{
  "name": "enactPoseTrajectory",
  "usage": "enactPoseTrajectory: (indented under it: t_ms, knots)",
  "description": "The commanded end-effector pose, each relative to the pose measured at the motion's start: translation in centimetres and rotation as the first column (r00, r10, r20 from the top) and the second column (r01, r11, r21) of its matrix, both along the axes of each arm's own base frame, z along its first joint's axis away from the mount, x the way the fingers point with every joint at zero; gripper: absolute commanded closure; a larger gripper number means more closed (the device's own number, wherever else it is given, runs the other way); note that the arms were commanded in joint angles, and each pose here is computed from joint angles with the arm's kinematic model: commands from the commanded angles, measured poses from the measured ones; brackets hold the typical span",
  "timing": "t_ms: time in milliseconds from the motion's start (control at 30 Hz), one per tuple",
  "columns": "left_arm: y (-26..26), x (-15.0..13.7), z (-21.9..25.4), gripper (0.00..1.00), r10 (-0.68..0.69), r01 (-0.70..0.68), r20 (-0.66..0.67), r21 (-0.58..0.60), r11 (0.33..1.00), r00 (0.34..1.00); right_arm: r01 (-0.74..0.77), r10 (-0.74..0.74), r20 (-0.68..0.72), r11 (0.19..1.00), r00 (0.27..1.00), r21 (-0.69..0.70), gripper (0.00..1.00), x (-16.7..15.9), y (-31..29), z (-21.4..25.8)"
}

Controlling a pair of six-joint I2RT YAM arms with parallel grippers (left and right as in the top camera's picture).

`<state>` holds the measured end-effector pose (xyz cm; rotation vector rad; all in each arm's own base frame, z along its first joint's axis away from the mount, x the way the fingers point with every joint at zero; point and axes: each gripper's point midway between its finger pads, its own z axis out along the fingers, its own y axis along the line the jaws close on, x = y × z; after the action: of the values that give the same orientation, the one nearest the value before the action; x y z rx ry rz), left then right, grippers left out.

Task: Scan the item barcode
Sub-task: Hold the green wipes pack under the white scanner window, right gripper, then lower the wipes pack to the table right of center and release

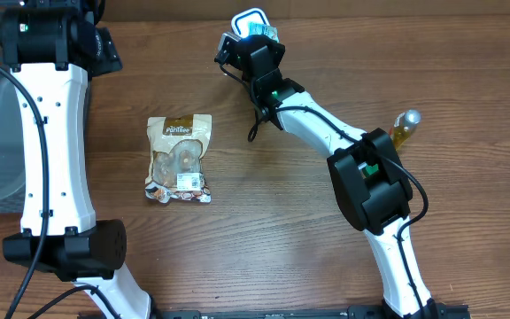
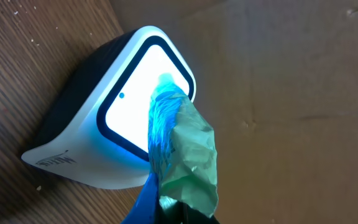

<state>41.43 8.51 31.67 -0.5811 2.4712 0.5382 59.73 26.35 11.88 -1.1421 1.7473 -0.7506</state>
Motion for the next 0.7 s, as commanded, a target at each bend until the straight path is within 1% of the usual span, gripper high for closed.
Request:
enactPoseTrajectory:
  t_ms: [0, 200, 333, 400, 433, 533, 600, 667]
  knots:
    - [-0.3, 0.1, 0.7, 0.00, -0.023, 0.022, 0.016, 0.004, 1.000, 1.000, 0.022, -0.025, 0.035, 0.997, 0.999, 0.078, 0.96, 0.3, 0.1, 2.1]
    - [-0.3, 0.1, 0.7, 0.00, -0.023, 0.023, 0.017, 0.004, 1.000, 1.000, 0.082, -0.108, 0.077, 0.953, 0.991, 0.290, 0.96, -0.6, -0.5, 8.2]
    - [-0.3, 0.1, 0.7, 0.00, -0.023, 0.023, 0.016, 0.004, 1.000, 1.000, 0.148, -0.179, 0.033, 0.892, 0.983, 0.427, 0.96, -2.1, -1.6, 11.2]
    - [-0.3, 0.1, 0.7, 0.00, -0.023, 0.023, 0.017, 0.004, 1.000, 1.000, 0.205, -0.222, -0.023, 0.850, 0.975, 0.486, 0.96, -3.1, -2.4, 11.6]
    - [-0.3, 0.1, 0.7, 0.00, -0.023, 0.023, 0.017, 0.004, 1.000, 1.000, 0.263, -0.263, -0.078, 0.802, 0.962, 0.536, 0.96, -4.0, -3.1, 11.6]
    - [-0.3, 0.1, 0.7, 0.00, -0.023, 0.023, 0.016, 0.004, 1.000, 1.000, 0.396, -0.345, -0.206, 0.693, 0.916, 0.602, 0.96, -5.8, -4.4, 10.5]
    - [-0.3, 0.1, 0.7, 0.01, -0.023, 0.023, 0.016, 0.004, 1.000, 1.000, 0.506, -0.395, -0.319, 0.620, 0.862, 0.599, 0.96, -7.5, -5.4, 8.7]
    - [-0.3, 0.1, 0.7, 0.01, -0.023, 0.023, 0.016, 0.004, 1.000, 1.000, 0.602, -0.406, -0.447, 0.584, 0.797, 0.544, 0.96, -9.8, -5.9, 6.3]
